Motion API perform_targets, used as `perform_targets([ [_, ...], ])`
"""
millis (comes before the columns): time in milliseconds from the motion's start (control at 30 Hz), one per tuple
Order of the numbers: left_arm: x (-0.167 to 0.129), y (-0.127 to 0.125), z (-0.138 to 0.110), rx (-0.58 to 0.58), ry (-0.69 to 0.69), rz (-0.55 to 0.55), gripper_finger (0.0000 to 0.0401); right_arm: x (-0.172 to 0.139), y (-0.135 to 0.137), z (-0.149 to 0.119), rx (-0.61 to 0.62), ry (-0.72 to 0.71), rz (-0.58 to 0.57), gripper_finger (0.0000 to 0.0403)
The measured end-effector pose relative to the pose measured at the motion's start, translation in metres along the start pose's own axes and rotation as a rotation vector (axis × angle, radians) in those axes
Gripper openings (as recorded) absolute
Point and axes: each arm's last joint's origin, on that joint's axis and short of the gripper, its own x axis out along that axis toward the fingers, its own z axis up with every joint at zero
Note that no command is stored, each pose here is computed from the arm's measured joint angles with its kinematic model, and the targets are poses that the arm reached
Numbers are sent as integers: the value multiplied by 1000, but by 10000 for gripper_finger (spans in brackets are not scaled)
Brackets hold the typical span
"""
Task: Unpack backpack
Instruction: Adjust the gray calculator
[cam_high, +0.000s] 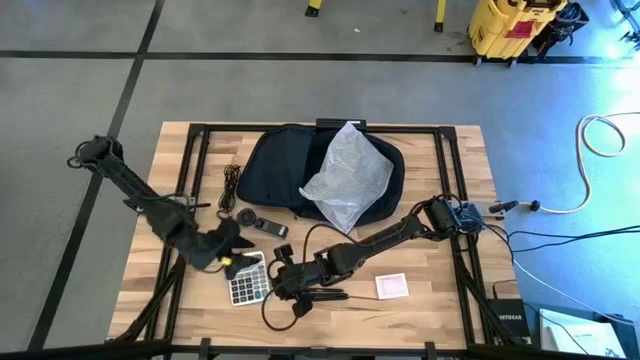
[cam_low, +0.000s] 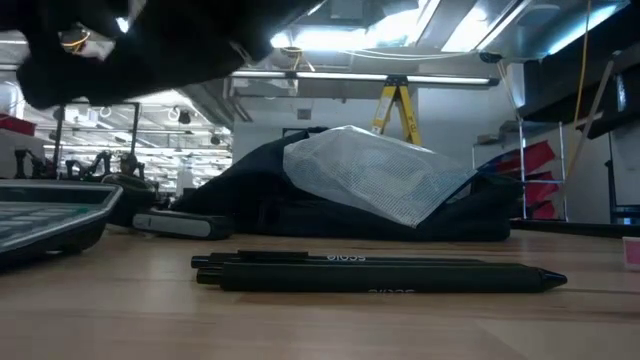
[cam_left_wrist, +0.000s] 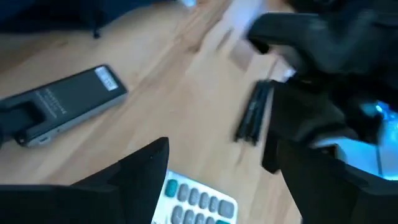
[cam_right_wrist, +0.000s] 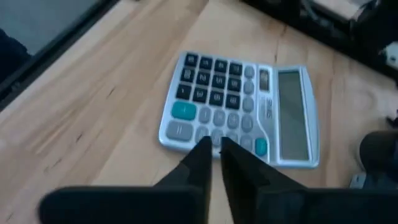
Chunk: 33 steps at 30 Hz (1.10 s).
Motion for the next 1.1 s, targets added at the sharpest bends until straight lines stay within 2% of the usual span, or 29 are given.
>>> perform_targets([
  [233, -25, -14, -38, 110, -24, -81, 285, 2, -15, 4, 3, -59, -45, 1],
  [433, -36, -13, -78, 278, 92, -126, 285, 11, -16, 0, 25, -86, -50, 0],
  [633, -33, -14, -112, 356, 191, -140, 285, 21, -15, -7, 52, -72, -33, 0],
  [867, -15, -11, -145, 369, 267, -98, 285, 26, -18, -12, 57, -70, -50, 0],
  [1100, -7, -6, -154, 318, 274, -42, 285, 32, -43, -18, 27, -76, -87, 0],
])
